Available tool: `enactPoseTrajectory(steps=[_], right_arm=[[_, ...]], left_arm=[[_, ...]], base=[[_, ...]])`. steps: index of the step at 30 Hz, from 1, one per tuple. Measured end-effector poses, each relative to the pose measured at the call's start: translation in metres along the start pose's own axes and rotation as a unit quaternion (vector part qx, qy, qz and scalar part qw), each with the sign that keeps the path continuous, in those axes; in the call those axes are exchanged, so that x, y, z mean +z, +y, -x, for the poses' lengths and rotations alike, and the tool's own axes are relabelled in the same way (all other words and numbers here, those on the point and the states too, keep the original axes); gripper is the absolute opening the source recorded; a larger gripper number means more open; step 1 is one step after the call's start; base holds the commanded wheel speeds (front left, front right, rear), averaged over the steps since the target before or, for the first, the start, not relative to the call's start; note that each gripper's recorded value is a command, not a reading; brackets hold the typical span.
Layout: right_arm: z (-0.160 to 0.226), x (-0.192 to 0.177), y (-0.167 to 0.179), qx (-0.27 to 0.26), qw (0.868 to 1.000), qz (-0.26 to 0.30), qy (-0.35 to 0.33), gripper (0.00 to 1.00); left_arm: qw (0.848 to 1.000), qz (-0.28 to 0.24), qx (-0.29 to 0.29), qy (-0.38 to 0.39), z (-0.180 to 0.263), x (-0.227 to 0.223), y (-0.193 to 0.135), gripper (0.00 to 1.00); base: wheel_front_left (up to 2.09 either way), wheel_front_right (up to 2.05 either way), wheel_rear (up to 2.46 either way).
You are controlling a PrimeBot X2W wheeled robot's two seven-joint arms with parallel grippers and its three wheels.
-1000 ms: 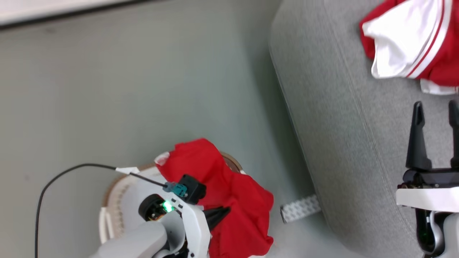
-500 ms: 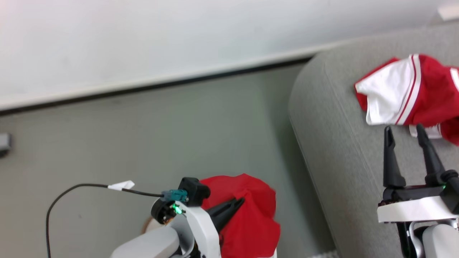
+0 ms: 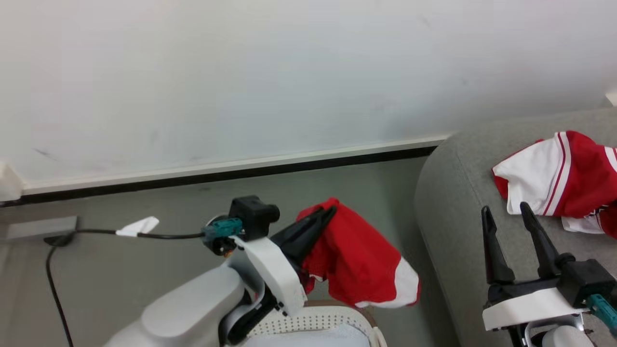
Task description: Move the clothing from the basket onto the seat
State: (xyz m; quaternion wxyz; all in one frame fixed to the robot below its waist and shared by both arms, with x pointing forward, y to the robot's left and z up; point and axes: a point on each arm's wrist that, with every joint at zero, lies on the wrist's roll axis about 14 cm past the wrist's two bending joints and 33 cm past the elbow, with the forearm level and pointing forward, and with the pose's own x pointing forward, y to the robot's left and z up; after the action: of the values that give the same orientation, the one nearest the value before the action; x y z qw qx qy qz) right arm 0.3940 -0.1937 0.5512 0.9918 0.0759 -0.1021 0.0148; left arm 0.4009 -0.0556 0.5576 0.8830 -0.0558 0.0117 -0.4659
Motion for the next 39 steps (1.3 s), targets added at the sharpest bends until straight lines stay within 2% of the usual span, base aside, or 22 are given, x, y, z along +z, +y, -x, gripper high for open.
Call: enactPoseTrajectory(steps=[10,15,24,28,34,39], right_arm=[[0.003,0.002,0.032,0.042,0.999,-0.028,-0.002,1.00],[0.005,0.001,0.046,0.061,0.998,-0.033,0.000,1.00],[0.007,-0.005,0.065,0.089,0.995,-0.037,0.010,1.00],[0.009,-0.009,0.075,0.107,0.994,-0.021,0.017,1.00],[0.014,-0.023,0.098,0.155,0.987,0.020,0.038,1.00],[0.011,-0.031,0.115,0.201,0.976,0.070,0.047,1.00]], left_arm=[[0.991,-0.085,0.041,-0.097,0.016,0.088,0.014,0.00],[0.984,-0.100,0.068,-0.131,0.025,0.117,0.023,0.00],[0.981,-0.104,0.080,-0.144,0.031,0.127,0.026,0.00],[0.981,-0.103,0.085,-0.143,0.032,0.127,0.030,0.00],[0.981,-0.100,0.087,-0.141,0.034,0.124,0.030,0.00],[0.983,-0.095,0.083,-0.132,0.036,0.117,0.026,0.00]], base=[[0.00,0.00,0.00],[0.00,0.00,0.00],[0.00,0.00,0.00],[0.00,0.00,0.00],[0.00,0.00,0.00],[0.00,0.00,0.00]])
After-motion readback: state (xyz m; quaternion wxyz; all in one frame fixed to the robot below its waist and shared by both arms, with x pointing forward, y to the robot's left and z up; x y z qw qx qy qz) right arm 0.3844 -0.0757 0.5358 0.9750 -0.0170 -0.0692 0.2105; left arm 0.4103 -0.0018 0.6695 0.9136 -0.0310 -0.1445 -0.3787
